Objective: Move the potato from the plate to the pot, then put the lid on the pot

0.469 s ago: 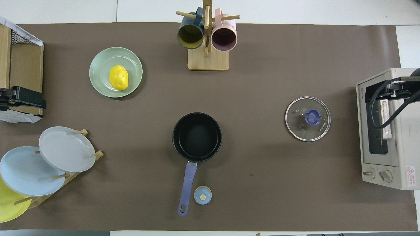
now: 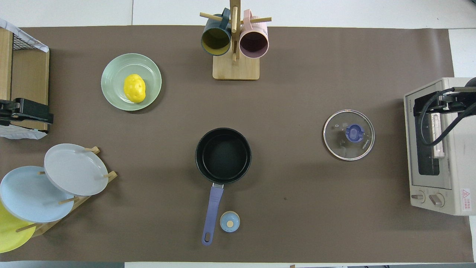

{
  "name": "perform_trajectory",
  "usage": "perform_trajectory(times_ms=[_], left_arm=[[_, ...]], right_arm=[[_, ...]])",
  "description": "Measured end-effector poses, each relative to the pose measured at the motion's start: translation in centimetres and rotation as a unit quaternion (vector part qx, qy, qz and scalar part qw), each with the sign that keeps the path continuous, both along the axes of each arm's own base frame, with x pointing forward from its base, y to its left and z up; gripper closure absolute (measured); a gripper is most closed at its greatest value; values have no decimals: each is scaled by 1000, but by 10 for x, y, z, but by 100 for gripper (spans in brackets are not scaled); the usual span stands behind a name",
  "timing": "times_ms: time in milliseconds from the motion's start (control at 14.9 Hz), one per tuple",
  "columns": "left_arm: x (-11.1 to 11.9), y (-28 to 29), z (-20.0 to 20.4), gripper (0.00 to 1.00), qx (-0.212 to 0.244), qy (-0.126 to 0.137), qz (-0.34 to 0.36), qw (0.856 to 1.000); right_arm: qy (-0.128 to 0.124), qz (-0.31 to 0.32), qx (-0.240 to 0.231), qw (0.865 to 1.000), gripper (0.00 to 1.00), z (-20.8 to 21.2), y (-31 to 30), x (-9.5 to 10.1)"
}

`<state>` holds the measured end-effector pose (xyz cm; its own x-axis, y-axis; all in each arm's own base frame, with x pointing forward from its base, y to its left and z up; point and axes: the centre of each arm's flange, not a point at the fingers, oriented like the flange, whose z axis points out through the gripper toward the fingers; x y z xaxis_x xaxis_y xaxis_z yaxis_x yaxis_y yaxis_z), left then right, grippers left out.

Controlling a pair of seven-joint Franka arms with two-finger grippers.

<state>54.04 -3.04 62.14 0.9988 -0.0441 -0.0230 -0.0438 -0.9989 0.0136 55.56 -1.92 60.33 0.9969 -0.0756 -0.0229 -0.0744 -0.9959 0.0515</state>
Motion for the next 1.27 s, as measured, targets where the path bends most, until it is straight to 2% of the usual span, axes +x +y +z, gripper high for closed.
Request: perform_trajectory(times_ms=[134,268,402,536,670,804,1004,1272], left_arm=[[1,0,-5,0,0,-6,0,1000],[6,-1,-7,0,-2,-30,0,1000],[10,-3,-9,0,-4,-43,0,999],[18,-7,-16,0,-18,-43,1,999],[41,-18,-37,0,-34,-31,1,999],[82,-46,-79,0,-37,-16,22,999],[138,-81,-162,0,-33,-12,39,999],[168,-98,-252,0,-22,-21,53,998]], right_arm=[[0,0,0,1000,0,0,0,0],[0,0,0,1000,0,0,0,0],[0,0,0,1000,0,0,0,0],[3,18,4,1000,0,-2,3,0],[8,70,9,997,0,-7,10,-1],[-2,107,16,994,0,-23,14,0],[-12,142,28,989,0,-67,28,-8],[-26,155,66,985,0,-147,46,-5]])
